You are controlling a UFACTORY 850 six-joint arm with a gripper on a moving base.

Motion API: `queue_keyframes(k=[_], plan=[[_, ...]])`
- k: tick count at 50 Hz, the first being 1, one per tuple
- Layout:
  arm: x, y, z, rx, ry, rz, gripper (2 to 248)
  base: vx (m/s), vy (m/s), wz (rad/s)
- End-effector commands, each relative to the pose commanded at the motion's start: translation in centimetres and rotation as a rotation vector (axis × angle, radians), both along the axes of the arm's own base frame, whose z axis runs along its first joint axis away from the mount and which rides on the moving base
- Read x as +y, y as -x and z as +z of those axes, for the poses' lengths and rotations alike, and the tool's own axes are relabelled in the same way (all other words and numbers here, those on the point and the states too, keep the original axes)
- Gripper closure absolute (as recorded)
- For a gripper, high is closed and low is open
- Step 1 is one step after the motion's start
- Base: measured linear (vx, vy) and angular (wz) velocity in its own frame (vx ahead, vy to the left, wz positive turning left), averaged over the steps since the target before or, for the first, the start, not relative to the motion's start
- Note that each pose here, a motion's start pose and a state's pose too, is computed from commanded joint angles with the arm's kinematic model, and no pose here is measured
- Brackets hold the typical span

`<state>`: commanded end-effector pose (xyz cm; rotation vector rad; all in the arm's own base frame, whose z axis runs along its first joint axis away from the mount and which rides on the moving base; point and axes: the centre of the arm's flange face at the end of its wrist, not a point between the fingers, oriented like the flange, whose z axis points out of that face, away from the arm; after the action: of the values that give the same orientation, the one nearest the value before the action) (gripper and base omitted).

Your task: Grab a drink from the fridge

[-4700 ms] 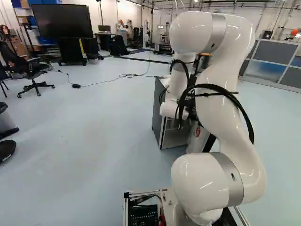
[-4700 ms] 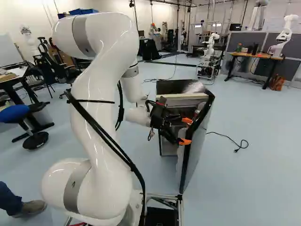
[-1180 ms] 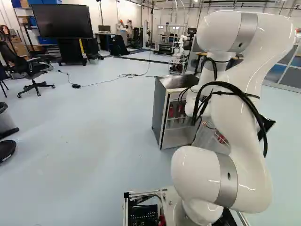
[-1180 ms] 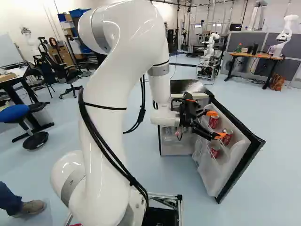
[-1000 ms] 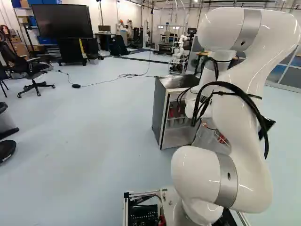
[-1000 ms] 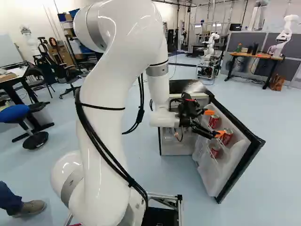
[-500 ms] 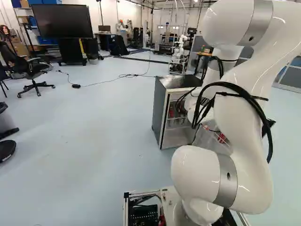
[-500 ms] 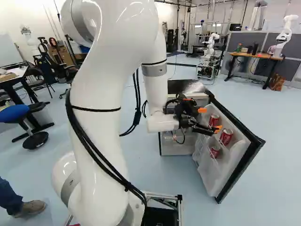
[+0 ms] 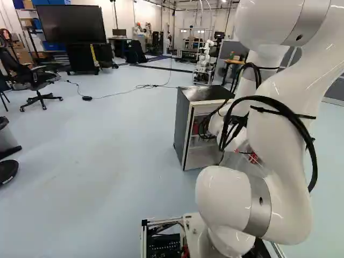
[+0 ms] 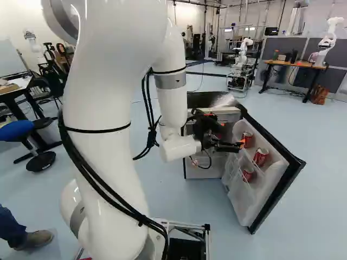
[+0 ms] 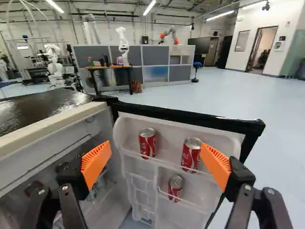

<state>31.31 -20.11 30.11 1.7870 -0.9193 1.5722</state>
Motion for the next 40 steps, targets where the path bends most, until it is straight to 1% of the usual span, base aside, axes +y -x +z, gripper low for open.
queue_keyframes(k=[7,11,40], plan=[[0.9,0.8,-0.1,0.014,-0.004,0.069,3,0.000,0.000,0.000],[1.3,0.8,-0.4,0.023,-0.008,0.110,3,0.000,0.000,0.000],[3.4,-0.8,-3.1,0.081,-0.045,0.415,3,0.000,0.000,0.000]])
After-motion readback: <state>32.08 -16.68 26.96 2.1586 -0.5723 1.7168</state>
